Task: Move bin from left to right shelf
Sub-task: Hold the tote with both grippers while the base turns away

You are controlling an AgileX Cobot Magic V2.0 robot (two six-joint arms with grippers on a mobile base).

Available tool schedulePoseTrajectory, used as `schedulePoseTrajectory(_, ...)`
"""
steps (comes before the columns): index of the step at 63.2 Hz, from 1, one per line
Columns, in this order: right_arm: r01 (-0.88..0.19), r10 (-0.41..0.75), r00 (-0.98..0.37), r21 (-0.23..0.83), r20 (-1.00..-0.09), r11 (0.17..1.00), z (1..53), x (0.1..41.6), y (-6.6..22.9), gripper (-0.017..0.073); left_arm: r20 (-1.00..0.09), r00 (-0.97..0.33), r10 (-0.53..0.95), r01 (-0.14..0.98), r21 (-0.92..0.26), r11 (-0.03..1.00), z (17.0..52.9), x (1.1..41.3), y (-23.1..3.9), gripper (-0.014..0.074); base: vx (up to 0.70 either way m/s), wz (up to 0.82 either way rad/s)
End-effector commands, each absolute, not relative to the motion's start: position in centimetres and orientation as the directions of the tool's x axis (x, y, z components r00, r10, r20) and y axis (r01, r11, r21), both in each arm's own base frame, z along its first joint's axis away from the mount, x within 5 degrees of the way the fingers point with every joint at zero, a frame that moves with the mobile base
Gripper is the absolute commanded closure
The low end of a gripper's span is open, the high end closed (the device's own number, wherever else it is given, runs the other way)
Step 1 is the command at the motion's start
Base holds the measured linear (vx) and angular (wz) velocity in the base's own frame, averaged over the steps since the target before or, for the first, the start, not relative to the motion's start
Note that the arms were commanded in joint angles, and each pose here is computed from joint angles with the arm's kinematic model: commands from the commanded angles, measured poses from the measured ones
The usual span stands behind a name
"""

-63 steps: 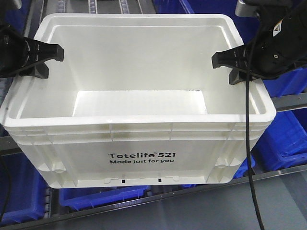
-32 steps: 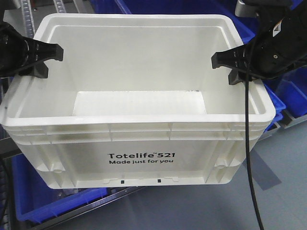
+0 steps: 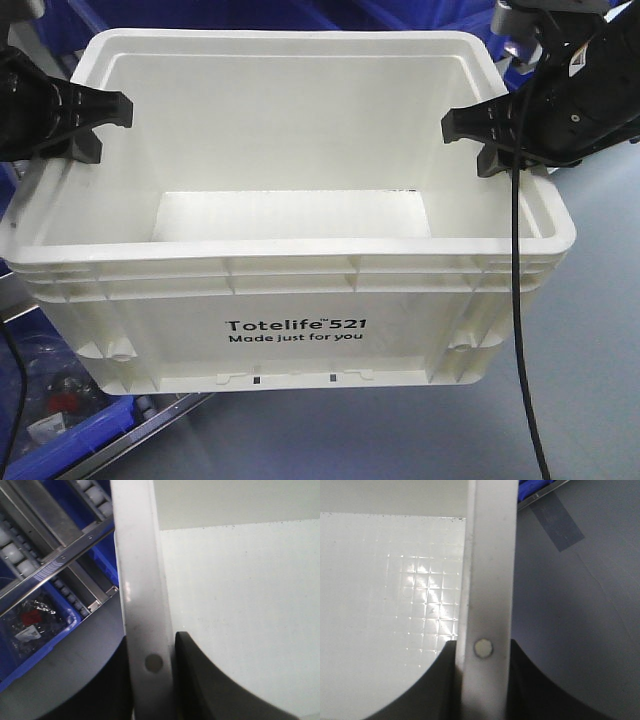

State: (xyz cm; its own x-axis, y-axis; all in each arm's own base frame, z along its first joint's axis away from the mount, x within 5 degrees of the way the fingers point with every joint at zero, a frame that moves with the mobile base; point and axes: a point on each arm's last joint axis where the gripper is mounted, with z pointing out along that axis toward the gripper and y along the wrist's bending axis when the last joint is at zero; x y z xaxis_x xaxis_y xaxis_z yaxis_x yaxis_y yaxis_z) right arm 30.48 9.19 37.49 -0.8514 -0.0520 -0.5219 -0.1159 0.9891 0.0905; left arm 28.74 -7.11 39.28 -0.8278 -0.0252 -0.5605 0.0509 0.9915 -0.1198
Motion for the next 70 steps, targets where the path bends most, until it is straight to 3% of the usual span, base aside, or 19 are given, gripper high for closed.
schedulePoseTrajectory(1, -0.122, -0.045, -0.734, 0.067, -0.677, 0.990, 40.88, 30.00, 8.25, 0.0498, -0.689, -0.725, -0.019, 0.076, -0.107, 0.991, 42.17, 27.97, -6.57, 0.0483, -0.06, -0.47)
schedulePoseTrajectory(70, -0.122, -0.045, -0.734, 0.067, -0.677, 0.990, 40.88, 30.00, 8.25, 0.0498, -0.689, -0.725, -0.019, 0.076, -0.107, 0.991, 42.17, 27.97, -6.57, 0.0483, 0.04, -0.44)
